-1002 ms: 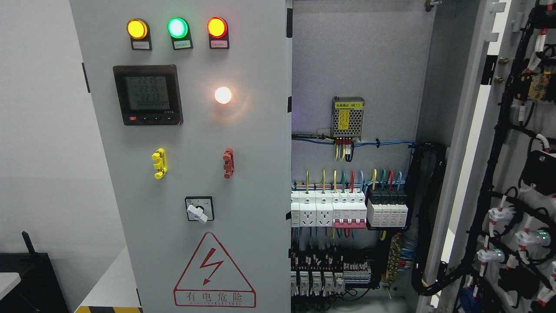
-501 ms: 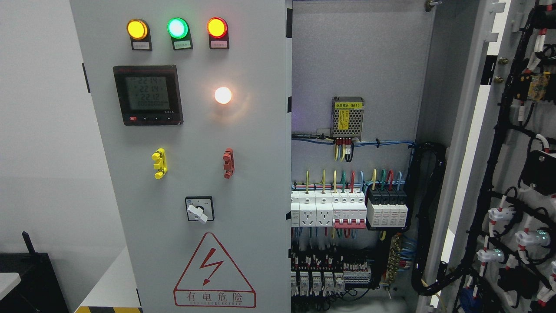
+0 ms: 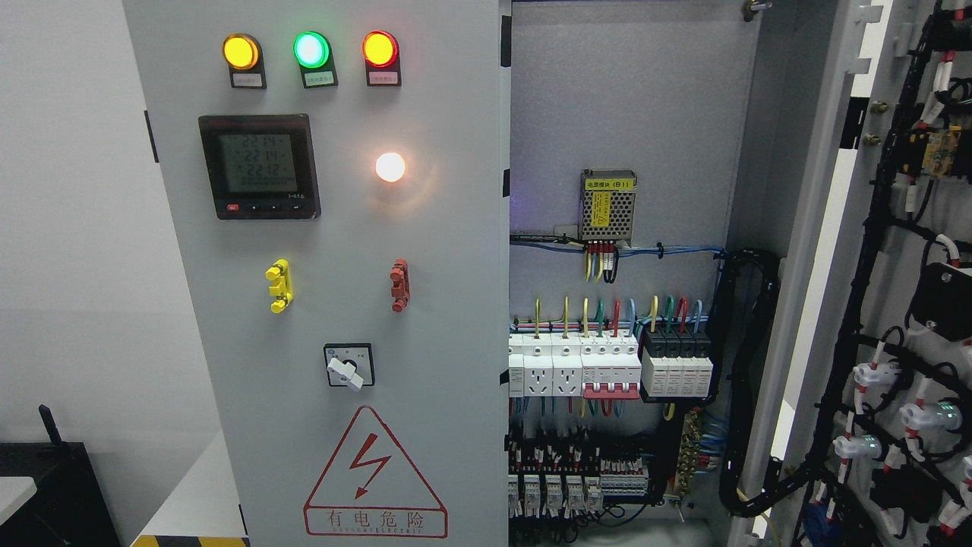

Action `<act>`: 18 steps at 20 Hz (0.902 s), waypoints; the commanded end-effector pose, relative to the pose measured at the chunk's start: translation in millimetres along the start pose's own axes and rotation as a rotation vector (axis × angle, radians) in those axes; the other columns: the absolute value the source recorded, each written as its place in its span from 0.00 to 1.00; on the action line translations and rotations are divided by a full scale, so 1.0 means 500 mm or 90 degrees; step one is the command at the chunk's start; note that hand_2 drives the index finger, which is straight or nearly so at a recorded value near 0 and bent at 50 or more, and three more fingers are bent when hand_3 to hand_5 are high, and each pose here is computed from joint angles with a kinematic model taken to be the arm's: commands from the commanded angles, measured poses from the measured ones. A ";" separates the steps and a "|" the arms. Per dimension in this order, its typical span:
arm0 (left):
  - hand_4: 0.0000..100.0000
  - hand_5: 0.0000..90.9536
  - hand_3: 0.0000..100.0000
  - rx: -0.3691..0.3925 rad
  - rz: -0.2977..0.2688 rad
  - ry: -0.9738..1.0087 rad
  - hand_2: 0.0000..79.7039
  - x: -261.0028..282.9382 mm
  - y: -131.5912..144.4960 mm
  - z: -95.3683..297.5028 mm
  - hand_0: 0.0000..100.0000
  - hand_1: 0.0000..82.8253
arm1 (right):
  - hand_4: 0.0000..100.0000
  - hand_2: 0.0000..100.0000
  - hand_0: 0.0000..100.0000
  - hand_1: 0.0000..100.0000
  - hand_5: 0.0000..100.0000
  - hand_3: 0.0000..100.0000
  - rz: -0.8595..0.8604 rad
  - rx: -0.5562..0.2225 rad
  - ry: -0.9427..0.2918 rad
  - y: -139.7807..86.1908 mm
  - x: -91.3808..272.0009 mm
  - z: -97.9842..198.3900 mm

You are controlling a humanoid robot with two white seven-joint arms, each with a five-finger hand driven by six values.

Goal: Open door with both hands

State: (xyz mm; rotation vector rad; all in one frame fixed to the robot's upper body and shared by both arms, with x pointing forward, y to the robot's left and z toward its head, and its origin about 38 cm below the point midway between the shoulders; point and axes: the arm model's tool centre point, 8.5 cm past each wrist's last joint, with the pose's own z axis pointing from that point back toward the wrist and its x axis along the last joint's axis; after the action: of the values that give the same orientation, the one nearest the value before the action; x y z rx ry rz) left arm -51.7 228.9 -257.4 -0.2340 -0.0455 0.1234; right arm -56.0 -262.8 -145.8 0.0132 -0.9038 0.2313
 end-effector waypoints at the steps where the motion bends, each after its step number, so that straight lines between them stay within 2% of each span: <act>1: 0.00 0.00 0.00 0.000 0.010 -0.012 0.00 0.010 -0.009 -0.003 0.00 0.00 | 0.00 0.00 0.38 0.00 0.00 0.00 0.027 0.006 -0.202 0.014 0.204 0.026; 5: 0.00 0.00 0.00 -0.008 0.006 -0.030 0.00 0.047 -0.014 -0.008 0.00 0.00 | 0.00 0.00 0.38 0.00 0.00 0.00 0.030 0.012 -0.240 0.015 0.243 0.023; 11: 0.00 0.00 0.00 -0.011 0.008 -0.032 0.00 0.048 -0.020 -0.009 0.00 0.00 | 0.00 0.00 0.38 0.00 0.00 0.00 0.052 0.060 -0.312 0.021 0.324 0.021; 18: 0.00 0.00 0.00 -0.018 0.009 -0.033 0.00 0.049 -0.033 -0.013 0.00 0.00 | 0.00 0.00 0.38 0.00 0.00 0.00 0.035 0.051 -0.437 0.037 0.444 -0.002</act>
State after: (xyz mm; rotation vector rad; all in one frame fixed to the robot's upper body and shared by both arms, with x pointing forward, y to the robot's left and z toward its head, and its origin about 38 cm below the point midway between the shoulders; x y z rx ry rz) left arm -27.9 221.5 -258.8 -0.2486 -0.0921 0.1383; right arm 15.0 -230.9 -44.0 0.0706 -1.2877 0.3050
